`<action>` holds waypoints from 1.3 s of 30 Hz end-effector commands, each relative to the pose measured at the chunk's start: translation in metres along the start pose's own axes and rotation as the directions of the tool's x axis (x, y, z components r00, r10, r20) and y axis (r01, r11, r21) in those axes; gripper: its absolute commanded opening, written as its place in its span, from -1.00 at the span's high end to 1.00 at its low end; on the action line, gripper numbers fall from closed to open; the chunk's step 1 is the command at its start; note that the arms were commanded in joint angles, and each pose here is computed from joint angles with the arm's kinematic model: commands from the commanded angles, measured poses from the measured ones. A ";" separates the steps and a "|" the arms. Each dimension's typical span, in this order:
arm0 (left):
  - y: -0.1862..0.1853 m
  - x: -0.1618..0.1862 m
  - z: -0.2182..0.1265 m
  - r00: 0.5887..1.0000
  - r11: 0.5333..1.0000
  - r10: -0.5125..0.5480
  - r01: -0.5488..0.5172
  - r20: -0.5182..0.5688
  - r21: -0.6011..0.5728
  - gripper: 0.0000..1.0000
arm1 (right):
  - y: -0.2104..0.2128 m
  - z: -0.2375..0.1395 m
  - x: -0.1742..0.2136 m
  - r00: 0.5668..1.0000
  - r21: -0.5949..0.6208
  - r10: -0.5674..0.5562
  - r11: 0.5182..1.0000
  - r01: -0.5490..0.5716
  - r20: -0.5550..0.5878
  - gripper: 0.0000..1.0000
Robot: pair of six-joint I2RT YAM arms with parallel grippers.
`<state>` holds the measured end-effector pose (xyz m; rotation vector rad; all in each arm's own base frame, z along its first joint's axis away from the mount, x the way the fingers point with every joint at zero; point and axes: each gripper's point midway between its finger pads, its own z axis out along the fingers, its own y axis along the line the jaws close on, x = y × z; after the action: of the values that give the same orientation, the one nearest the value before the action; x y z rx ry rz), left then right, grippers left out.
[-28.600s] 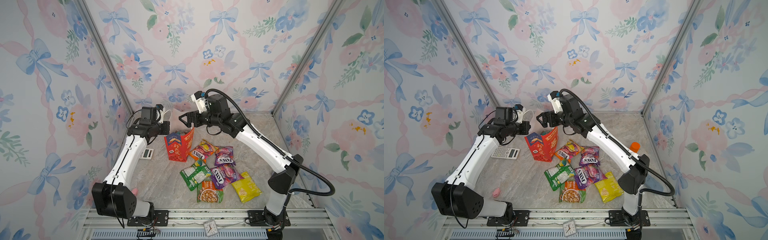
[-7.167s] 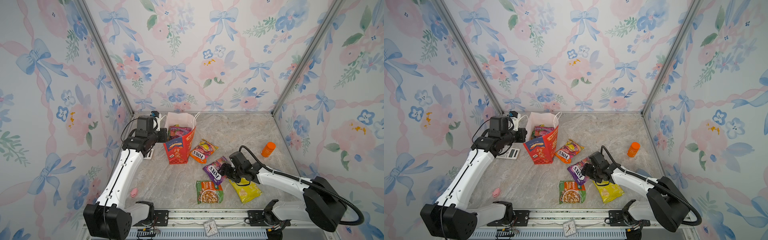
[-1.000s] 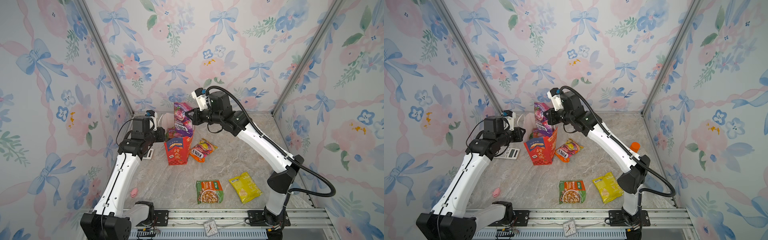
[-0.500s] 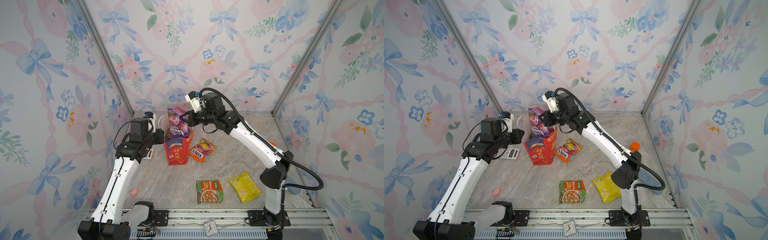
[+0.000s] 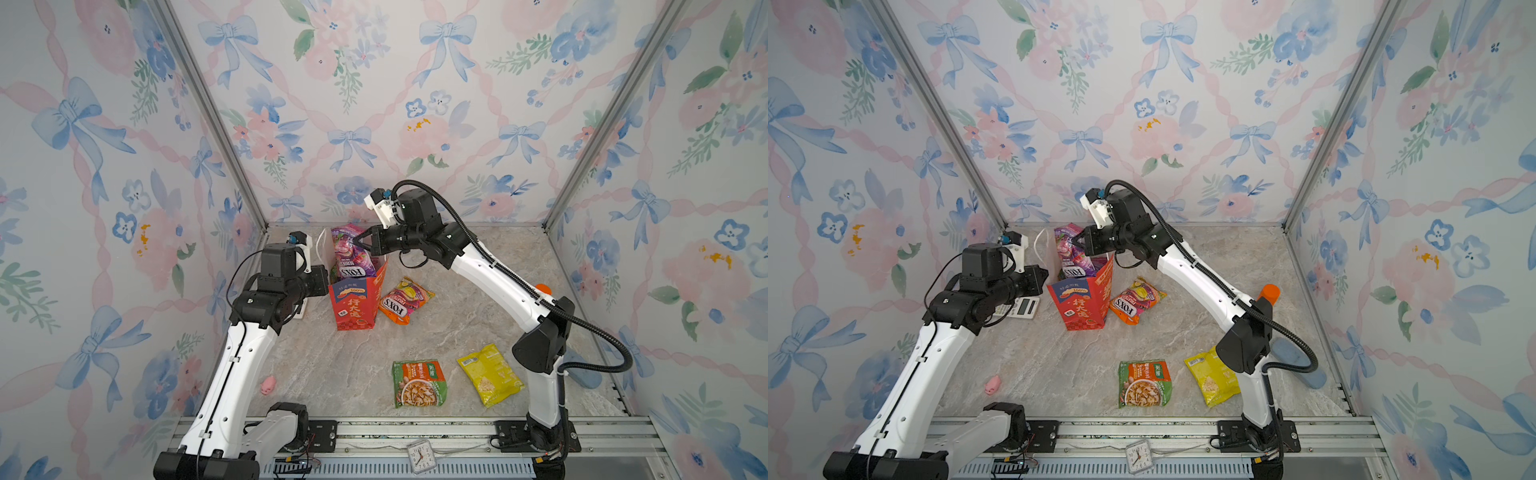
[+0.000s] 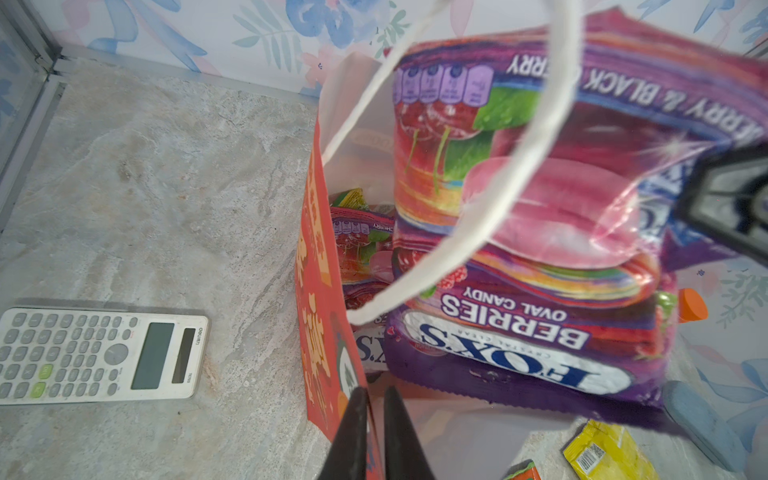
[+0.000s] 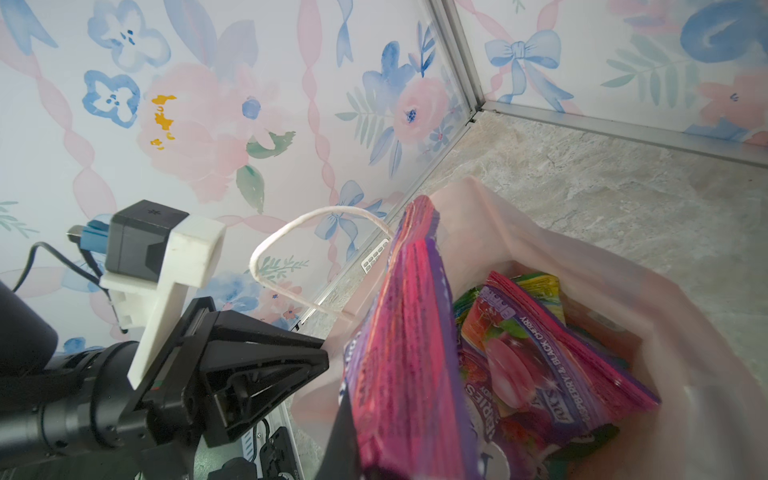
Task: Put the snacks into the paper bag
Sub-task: 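Lower the purple packet into the bag opening with the right gripper, then push the purple packet deeper into the bag with the right gripper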
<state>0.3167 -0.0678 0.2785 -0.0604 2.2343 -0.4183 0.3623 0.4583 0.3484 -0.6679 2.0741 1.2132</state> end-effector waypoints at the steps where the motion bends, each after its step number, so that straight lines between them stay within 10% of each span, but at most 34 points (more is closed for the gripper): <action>1: 0.001 0.005 0.002 1.000 1.000 -0.009 0.009 -0.022 0.004 0.79 | 0.005 0.001 -0.015 1.000 -0.056 -0.001 0.998 0.003 0.031 1.00; 24: 0.003 0.003 0.003 1.000 1.000 0.003 -0.003 -0.020 -0.005 0.88 | 0.008 0.006 -0.013 1.000 -0.084 -0.003 0.996 0.004 0.015 1.00; 31: 0.002 0.001 0.002 1.000 1.000 0.004 -0.004 -0.014 -0.004 0.88 | 0.004 -0.018 -0.033 0.997 -0.015 -0.035 0.999 0.037 0.072 -0.13; 39: 0.002 0.001 0.001 1.000 1.000 0.004 -0.004 -0.014 -0.006 0.88 | 0.020 -0.050 -0.046 0.987 0.041 -0.078 0.997 0.073 0.138 -0.32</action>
<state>0.3179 -0.0684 0.2771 -0.0591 2.2389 -0.4201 0.3722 0.4442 0.3813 -0.6409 2.0031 1.1863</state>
